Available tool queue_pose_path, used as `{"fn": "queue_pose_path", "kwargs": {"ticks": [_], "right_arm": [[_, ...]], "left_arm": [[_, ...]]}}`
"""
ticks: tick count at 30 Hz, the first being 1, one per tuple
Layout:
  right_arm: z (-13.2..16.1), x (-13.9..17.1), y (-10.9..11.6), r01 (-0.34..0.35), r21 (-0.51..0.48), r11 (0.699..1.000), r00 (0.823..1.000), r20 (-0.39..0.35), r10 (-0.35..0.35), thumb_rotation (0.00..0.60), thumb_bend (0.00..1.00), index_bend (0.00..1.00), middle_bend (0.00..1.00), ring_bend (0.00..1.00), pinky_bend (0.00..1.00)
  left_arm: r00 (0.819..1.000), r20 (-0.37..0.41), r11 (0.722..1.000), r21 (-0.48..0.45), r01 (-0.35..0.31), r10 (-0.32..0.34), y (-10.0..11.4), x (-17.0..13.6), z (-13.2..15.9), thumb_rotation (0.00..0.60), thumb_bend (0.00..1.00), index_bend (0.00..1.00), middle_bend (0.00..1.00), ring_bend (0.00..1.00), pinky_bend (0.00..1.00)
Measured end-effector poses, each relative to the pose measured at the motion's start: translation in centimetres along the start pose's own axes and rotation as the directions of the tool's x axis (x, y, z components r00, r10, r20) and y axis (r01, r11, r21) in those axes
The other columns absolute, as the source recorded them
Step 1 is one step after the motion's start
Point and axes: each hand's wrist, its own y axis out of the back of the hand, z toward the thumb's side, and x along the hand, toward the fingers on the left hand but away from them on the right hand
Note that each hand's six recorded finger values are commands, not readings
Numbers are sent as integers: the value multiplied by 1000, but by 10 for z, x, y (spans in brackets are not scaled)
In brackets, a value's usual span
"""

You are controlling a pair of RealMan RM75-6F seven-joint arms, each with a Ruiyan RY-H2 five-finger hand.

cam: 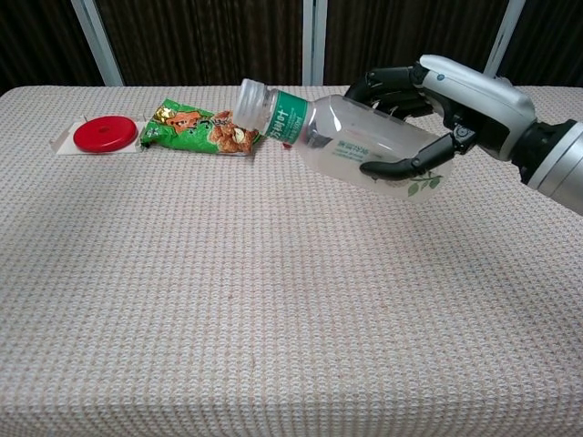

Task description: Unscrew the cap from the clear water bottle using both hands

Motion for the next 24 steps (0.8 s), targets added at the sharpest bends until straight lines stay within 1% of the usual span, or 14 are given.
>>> {"fn": "queue_pose_path", "kwargs": {"ticks": [5, 9, 12, 18, 24], "right_arm": [[13, -15, -6, 8, -62, 998, 999, -53, -12, 600, 534, 647, 543, 457, 601], [25, -24, -9, 13, -107, 994, 996, -87, -23, 600, 565, 655, 549, 460, 604], [32, -30, -12, 6, -121, 993, 994, -104, -19, 600, 582, 659, 553, 464, 608], [40, -33, -15, -4, -126, 992, 993, -119, -11, 600, 583, 673, 562, 471, 613], [43, -34, -19, -15, -125, 992, 993, -118, 0, 600, 583, 674, 562, 471, 613]], "left_arm": [[997, 75, 995, -103, -7, 15, -12, 24, 25, 600, 0, 134, 68, 0, 0], [991, 125, 983, -182, -11, 35, -22, 42, 44, 600, 0, 132, 68, 0, 0], [988, 150, 976, -217, -11, 44, -29, 52, 54, 600, 0, 133, 68, 0, 0], [986, 157, 977, -210, -29, 63, -34, 63, 56, 600, 0, 133, 68, 0, 0], [984, 159, 975, -217, -42, 78, -35, 65, 58, 600, 0, 133, 68, 0, 0]]}}
